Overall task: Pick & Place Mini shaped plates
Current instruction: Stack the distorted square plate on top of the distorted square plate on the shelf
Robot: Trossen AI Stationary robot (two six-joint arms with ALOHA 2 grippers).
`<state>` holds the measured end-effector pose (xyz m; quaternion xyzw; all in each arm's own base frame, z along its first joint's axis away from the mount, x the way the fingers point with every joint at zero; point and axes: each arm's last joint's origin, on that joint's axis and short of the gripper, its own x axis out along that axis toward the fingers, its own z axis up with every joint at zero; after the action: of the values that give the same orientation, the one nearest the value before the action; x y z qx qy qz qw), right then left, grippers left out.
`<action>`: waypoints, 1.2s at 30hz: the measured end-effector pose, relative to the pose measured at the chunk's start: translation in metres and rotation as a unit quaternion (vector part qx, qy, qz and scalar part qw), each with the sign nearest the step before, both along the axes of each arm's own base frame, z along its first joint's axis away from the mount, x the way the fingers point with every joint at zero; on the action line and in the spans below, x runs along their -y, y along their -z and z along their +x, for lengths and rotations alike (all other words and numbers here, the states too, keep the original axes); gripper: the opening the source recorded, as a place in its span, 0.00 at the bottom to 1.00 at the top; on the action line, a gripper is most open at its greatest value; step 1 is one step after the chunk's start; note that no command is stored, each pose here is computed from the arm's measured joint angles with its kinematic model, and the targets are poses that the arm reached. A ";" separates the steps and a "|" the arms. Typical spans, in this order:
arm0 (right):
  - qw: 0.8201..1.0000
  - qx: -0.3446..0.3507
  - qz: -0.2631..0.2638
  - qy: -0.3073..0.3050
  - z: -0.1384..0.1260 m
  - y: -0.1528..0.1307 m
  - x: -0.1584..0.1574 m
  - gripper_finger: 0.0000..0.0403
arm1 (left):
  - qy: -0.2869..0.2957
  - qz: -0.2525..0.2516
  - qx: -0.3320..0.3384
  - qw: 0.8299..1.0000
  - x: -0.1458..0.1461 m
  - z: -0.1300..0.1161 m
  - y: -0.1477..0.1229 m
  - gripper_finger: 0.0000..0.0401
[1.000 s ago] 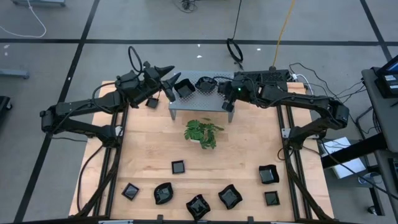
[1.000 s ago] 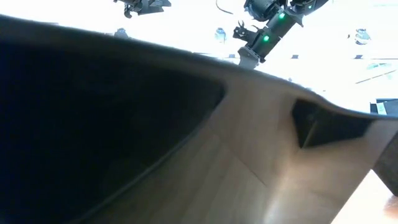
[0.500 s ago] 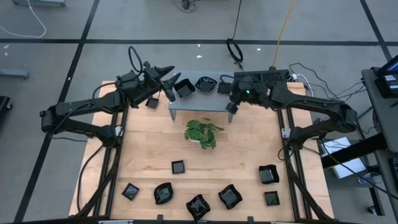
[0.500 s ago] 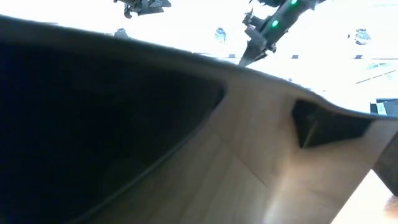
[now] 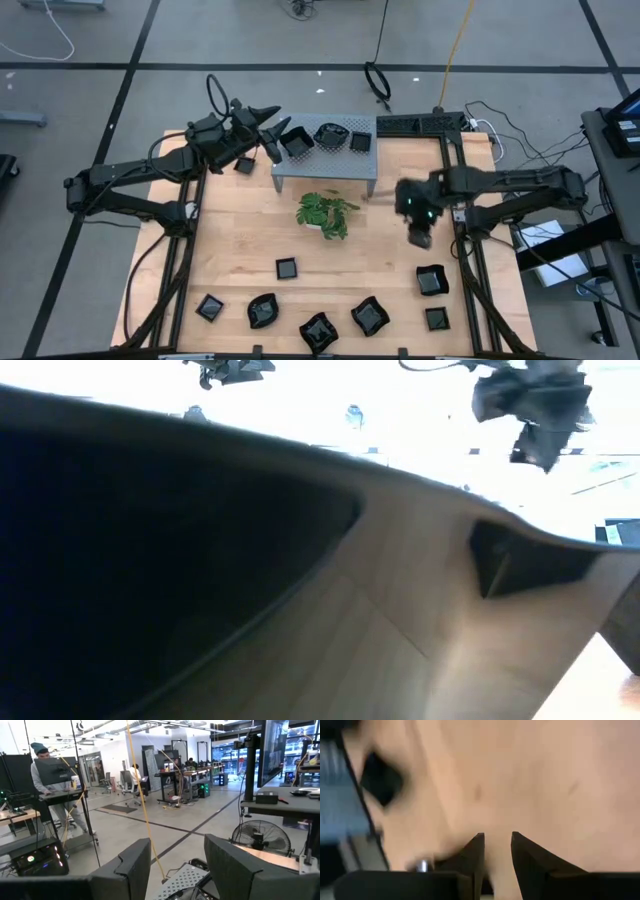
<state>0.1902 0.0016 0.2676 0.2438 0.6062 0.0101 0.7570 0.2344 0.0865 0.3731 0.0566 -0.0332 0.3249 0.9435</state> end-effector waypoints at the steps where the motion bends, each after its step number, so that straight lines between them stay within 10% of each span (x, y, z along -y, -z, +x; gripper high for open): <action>1: 1.000 -0.016 0.007 -0.022 -0.003 0.007 -0.005 0.21 | 0.000 -0.002 0.001 1.000 0.000 0.000 0.000 0.46; 21: 0.970 -0.042 0.013 -0.238 -0.033 0.072 -0.066 0.34 | 0.024 -0.090 0.067 0.993 0.006 0.002 0.000 0.46; 36: 0.973 0.018 -0.021 -0.228 -0.041 0.119 -0.076 0.32 | 0.051 -0.099 0.057 0.992 0.019 0.006 0.002 0.46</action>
<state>0.1490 0.0774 0.1484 0.0832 0.6325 0.1740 0.7502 0.2409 0.0673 0.3709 -0.0569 -0.0572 0.2809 0.9563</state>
